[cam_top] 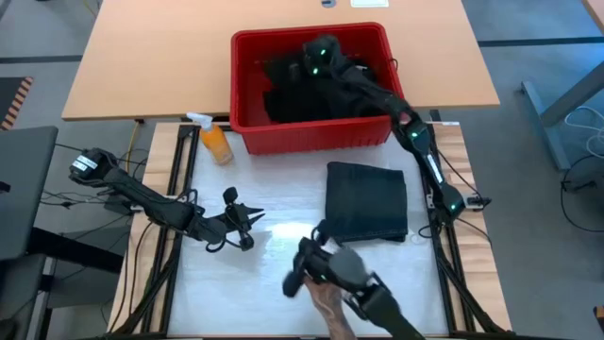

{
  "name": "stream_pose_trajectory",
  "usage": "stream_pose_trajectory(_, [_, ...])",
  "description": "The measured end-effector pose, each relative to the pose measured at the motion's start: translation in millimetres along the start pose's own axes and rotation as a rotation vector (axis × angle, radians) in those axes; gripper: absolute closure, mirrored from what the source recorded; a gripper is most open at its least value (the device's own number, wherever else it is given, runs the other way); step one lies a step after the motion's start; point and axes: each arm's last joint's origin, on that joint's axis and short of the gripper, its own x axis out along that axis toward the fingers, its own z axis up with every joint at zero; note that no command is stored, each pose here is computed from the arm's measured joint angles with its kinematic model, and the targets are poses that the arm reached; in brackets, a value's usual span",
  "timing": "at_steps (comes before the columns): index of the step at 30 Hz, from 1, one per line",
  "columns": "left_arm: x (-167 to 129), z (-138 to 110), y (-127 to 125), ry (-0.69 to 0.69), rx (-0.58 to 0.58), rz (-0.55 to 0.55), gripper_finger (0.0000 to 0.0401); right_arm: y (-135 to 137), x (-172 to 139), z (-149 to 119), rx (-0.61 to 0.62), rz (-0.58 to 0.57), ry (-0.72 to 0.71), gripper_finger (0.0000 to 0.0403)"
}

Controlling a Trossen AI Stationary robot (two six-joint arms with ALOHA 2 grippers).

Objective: Fold Laundry from Bin
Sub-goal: Remove the black shirt from the red bin

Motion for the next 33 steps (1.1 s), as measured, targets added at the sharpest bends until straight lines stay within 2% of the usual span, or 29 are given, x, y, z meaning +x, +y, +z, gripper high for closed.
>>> stream_pose_trajectory(3, [0,0,0,0.000,0.007,0.002,0.0355,41,-41,58,-0.064,0.109,-0.096,0.0371])
stream_pose_trajectory(6, [0,0,0,-0.003,0.025,0.003,0.0355,95,-102,116,-0.131,0.237,-0.200,0.0371])
stream_pose_trajectory(8, [0,1,0,-0.012,0.033,0.002,0.0355,124,-133,137,-0.168,0.326,-0.233,0.0371])
stream_pose_trajectory(11, [0,4,0,-0.023,0.027,0.003,0.0355,163,-170,152,-0.214,0.427,-0.231,0.0371])
stream_pose_trajectory(15, [0,7,-1,-0.034,0.007,0.001,0.0355,211,-209,157,-0.290,0.533,-0.235,0.0371])
stream_pose_trajectory(19, [0,9,-1,-0.054,-0.007,0.006,0.0355,263,-277,172,-0.360,0.715,-0.327,0.0370])
stream_pose_trajectory(24, [0,12,0,-0.077,-0.027,0.018,0.0355,307,-335,167,-0.444,0.906,-0.350,0.0365])
stream_pose_trajectory(27, [0,12,0,-0.077,-0.039,0.018,0.0355,325,-357,155,-0.494,0.993,-0.296,0.0368])
stream_pose_trajectory(33, [0,11,-1,-0.073,-0.083,-0.002,0.0355,342,-397,122,-0.528,1.143,-0.031,0.0365])
